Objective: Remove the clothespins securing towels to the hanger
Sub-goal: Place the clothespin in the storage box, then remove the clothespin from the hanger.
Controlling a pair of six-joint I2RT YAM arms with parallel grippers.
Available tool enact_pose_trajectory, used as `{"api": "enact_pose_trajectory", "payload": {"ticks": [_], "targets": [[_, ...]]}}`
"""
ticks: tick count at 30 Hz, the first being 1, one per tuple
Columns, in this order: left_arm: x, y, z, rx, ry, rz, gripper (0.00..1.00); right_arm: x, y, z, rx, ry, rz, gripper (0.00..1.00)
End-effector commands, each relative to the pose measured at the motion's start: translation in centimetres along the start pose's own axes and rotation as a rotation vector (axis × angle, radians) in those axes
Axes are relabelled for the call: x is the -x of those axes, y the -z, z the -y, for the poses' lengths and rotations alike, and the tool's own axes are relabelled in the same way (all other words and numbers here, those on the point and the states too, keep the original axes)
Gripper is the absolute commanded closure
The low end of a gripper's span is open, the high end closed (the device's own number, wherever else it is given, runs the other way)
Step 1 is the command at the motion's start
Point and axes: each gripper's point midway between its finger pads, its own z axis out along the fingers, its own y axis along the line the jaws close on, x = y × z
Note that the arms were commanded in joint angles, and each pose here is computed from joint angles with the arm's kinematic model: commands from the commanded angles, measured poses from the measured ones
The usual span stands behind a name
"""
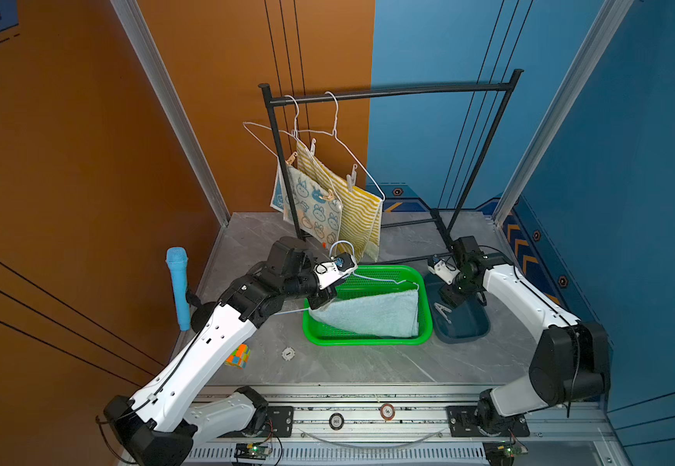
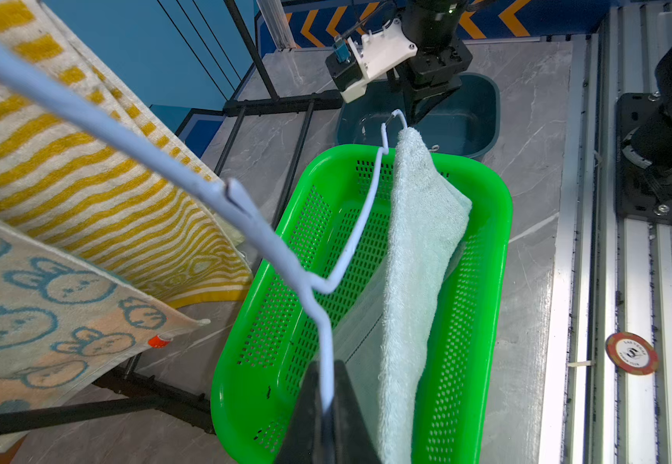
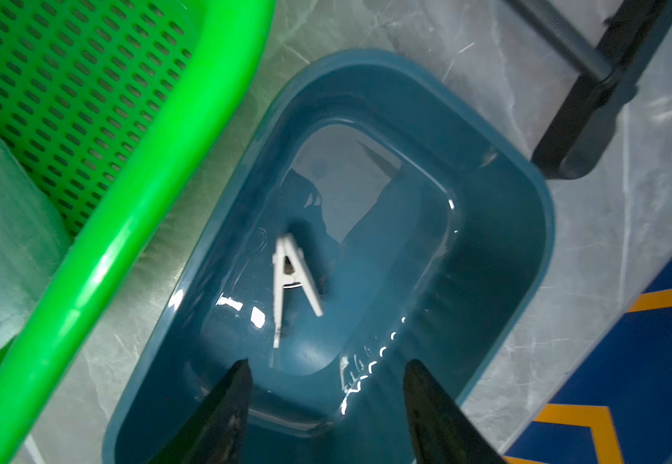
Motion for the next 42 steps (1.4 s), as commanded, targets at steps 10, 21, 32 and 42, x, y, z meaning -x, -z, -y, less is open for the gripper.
{"api": "enact_pose_trajectory", "payload": {"ticks": [10,21,32,42], "targets": [[2.9,0.4,0.4,0.032,-0.235,0.035,1.00,5.0,13.3,-2.0,0.005,0.020,0.481,0.14],[3.9,-0.3,0.5,0.062,-0.290,0.055,1.00,6.8,23.4,-9.9,0.176,0.245,0.818,0.00],[4.5,-0.7,1.1,0.068,-0.307,0.065,1.00,10.1,25.0,-18.1,0.335,0.534,0.877,0.02],[5.1,-0.8,1.6,0.055,-0.318,0.099,1.00,12.9,25.2,-21.2,0.513,0.613,0.959,0.12]]}}
